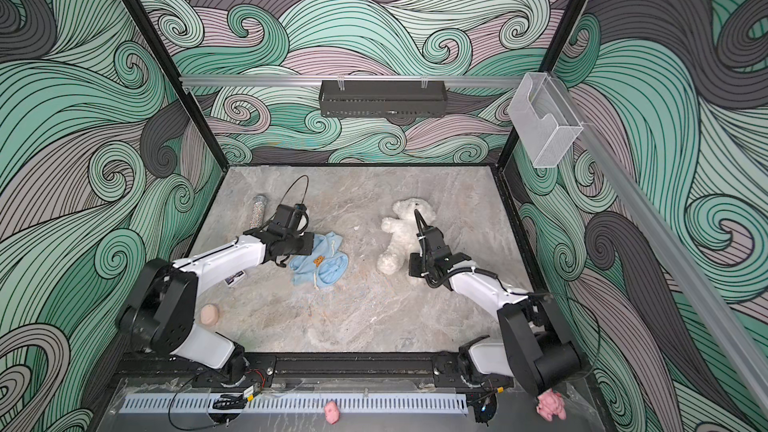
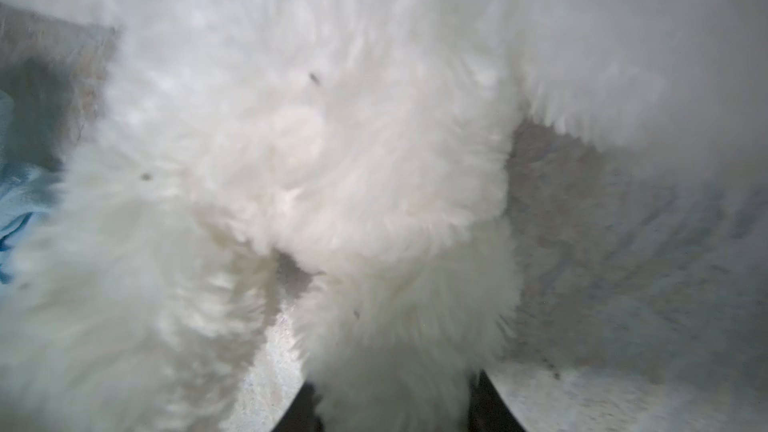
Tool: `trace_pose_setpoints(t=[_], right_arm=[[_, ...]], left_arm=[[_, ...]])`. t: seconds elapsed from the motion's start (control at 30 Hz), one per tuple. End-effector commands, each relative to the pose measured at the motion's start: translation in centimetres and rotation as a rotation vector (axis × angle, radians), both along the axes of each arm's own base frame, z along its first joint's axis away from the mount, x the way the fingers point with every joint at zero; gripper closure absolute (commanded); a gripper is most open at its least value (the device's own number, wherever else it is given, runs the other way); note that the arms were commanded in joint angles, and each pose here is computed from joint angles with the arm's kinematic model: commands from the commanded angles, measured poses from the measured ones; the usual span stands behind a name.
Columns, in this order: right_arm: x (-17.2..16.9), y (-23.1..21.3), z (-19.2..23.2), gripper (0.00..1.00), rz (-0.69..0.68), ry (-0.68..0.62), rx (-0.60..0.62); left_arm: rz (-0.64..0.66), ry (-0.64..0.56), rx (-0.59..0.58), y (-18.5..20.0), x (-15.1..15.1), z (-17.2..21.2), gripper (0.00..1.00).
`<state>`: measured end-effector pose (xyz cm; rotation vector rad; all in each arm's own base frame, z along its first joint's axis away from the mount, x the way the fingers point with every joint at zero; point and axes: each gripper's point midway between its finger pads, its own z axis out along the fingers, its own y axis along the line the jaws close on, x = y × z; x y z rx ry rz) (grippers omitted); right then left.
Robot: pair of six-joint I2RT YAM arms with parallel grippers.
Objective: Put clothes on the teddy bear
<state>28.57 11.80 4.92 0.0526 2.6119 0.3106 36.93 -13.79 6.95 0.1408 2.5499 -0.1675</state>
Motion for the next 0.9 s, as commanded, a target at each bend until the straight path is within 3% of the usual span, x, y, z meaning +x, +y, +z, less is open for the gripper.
trace_pose_setpoints(t=[0.0, 0.13, 0.2, 0.27, 0.43, 0.5, 0.73, 0.87], right_arm=[[0.8, -1.6, 1.6, 0.48, -0.048, -0.051, -0.051], [0.7, -1.3, 3.5, 0.28, -0.020, -0.123, -0.048], [0.4, -0.9, 4.7, 0.22, 0.015, -0.179, -0.042], [0.2, -0.6, 5.6, 0.19, 0.037, -0.222, -0.033], [0.4, 0.3, 7.4, 0.18, 0.052, -0.303, 0.011], [0.9, 0.8, 7.9, 0.18, 0.061, -0.326, 0.025], [1.3, 1.9, 7.9, 0.18, 0.087, -0.310, 0.040], [1.0, 1.5, 7.9, 0.17, 0.072, -0.319, 0.039]], left_arm=[[0.037, -0.055, 0.089, 1.3, 4.0, 0.9, 0.86], [0.090, -0.047, 0.144, 2.4, 4.3, 2.1, 0.56], [0.109, -0.045, 0.137, 3.1, 2.7, 2.7, 0.35], [0.102, -0.042, 0.091, 3.1, 0.5, 3.3, 0.27], [-0.108, -0.048, -0.207, -1.7, -3.7, 4.4, 0.32], [-0.153, -0.024, -0.249, -2.8, -4.2, 4.0, 0.35], [-0.276, 0.125, -0.169, -5.2, -3.6, 0.8, 0.47], [-0.281, 0.181, -0.083, -5.2, -2.9, -1.3, 0.52]])
